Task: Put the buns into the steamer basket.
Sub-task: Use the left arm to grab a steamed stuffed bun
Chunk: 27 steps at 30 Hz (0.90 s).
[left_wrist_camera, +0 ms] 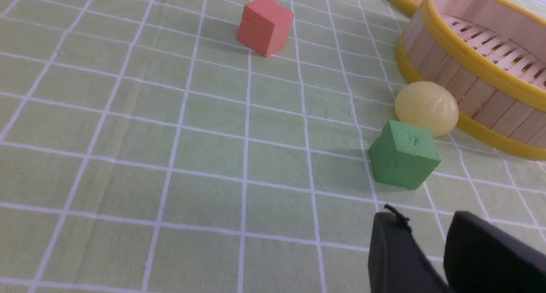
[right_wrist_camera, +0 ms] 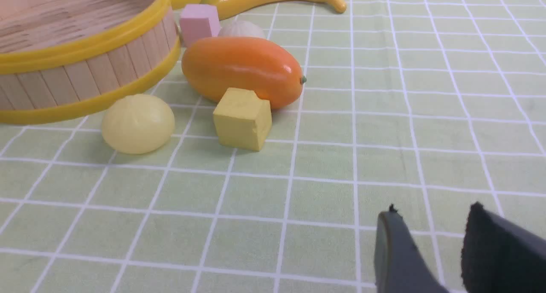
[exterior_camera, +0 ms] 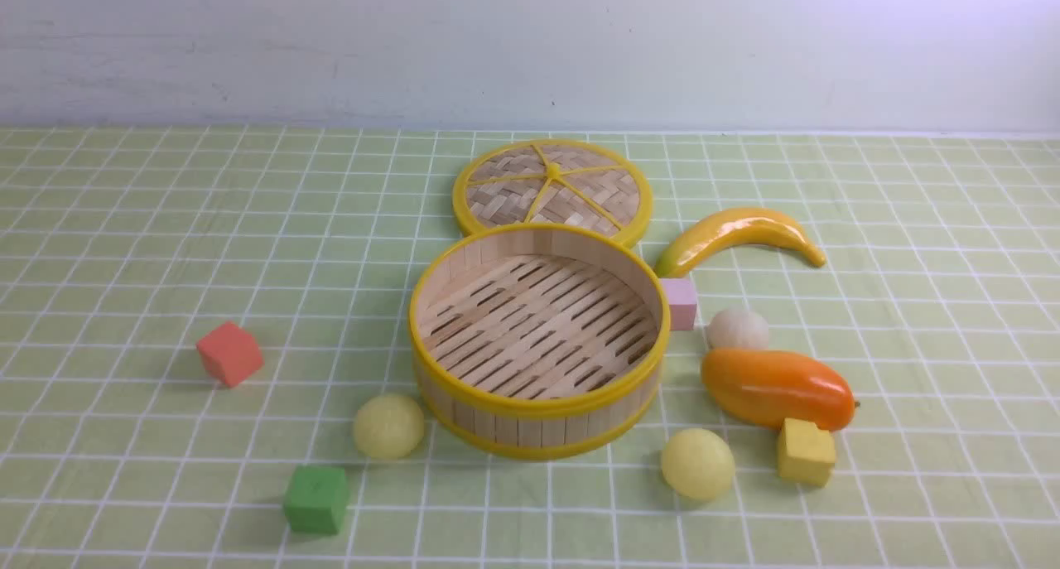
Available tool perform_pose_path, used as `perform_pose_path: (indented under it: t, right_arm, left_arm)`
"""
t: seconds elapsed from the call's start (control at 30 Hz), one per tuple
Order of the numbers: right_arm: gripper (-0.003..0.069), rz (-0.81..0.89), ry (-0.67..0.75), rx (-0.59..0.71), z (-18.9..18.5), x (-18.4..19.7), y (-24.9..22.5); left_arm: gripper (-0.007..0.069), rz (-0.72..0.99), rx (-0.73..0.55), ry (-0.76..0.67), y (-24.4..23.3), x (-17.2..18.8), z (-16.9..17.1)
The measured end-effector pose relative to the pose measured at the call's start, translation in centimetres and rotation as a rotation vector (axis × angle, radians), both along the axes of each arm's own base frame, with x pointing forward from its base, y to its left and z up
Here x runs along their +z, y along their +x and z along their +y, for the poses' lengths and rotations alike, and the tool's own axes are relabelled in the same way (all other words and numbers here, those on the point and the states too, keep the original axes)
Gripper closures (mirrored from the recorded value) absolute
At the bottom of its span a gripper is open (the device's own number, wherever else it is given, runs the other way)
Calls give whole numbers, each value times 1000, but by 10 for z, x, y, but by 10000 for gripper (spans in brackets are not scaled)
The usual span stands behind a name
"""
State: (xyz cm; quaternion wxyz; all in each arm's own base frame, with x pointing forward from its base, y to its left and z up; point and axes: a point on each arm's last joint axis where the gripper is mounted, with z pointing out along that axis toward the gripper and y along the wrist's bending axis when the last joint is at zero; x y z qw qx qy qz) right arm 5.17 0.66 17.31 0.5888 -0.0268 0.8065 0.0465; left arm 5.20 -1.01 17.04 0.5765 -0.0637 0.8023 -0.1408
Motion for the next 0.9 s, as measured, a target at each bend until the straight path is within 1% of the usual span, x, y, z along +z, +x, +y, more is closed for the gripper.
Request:
perform_pose_path:
  t: [0.5,0.6,0.67,0.73,0.77,0.8,0.83,0.9]
  right_arm:
    - [420,0,0,0,0,0,0]
    - [420,0,0,0,0,0,0]
    - [420,0,0,0,0,0,0]
    - [420,0,0,0,0,0,0]
    - [420,0,0,0,0,0,0]
    - [420,0,0,0,0,0,0]
    - [420,0,0,0,0,0,0]
    - [420,0,0,0,0,0,0]
  left_arm:
    - [440,0,0,0,0,0,0]
    - [439,-30,4,-10,1,3,0]
    - [438,-98,20,-85,2,10,0]
    - [435,-176,47,-237,4,19,0]
    - [435,-192,54,-275,4,21,0]
    - [432,-249,82,-422,4,28,2]
    - [431,-279,101,-515,4,32,3]
    - [428,-326,133,-658,4,37,7]
